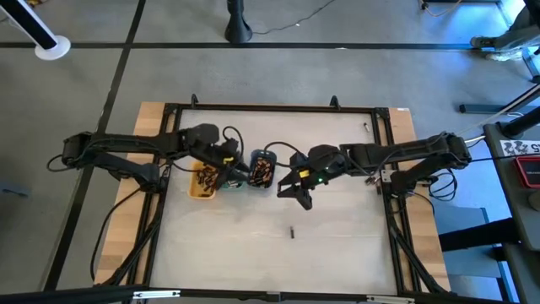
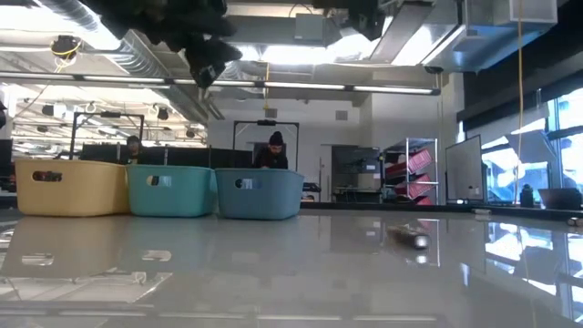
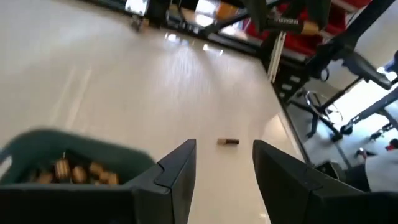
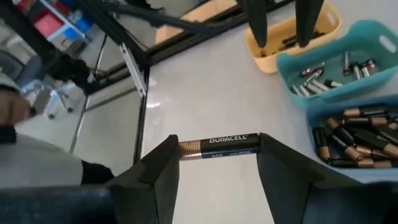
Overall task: Sort batteries
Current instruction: Put the small black battery into the yellow bin
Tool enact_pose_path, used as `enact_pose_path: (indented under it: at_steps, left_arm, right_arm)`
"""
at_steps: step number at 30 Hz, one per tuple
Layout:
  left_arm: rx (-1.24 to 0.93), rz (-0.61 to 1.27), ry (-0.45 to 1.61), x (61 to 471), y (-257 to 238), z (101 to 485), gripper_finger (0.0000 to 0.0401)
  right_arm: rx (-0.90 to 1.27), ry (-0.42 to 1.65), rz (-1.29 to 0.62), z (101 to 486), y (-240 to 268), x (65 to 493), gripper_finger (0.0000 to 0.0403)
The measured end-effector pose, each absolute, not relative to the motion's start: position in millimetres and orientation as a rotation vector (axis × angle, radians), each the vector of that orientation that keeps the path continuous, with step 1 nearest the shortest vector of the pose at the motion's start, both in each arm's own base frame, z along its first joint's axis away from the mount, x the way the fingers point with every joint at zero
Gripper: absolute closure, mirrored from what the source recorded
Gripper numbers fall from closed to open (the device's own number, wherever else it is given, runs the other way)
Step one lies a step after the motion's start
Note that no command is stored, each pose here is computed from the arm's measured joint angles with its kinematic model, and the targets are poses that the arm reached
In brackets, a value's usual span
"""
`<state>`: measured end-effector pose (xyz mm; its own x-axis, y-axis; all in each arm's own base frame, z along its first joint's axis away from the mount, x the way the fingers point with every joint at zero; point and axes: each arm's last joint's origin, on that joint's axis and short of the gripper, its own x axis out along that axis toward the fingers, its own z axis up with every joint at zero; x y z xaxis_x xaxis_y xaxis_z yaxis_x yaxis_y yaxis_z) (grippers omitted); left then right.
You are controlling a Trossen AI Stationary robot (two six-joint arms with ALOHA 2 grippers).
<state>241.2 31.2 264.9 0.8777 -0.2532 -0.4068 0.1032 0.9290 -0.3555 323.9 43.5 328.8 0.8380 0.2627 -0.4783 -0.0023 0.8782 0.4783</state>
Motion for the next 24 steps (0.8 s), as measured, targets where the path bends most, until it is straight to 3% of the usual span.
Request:
enact_pose_path:
  at_steps: [6, 12, 24]
  left_arm:
    - [-0.478, -0.12, 0.603, 236, 26, 254, 0.0253]
    - [-0.315, -0.085, 0.535, 242, -2, 259, 0.0253]
    - [-0.373, 0.28, 0.678, 202, -2, 260, 0.0253]
  right_arm:
    - [0.374, 0.588, 0.233, 320, 40, 323, 0.0221]
    - [0.334, 0.563, 0.214, 306, 13, 325, 0.0221]
    - [0.441, 0.461, 0.179, 267, -31, 358, 0.0221]
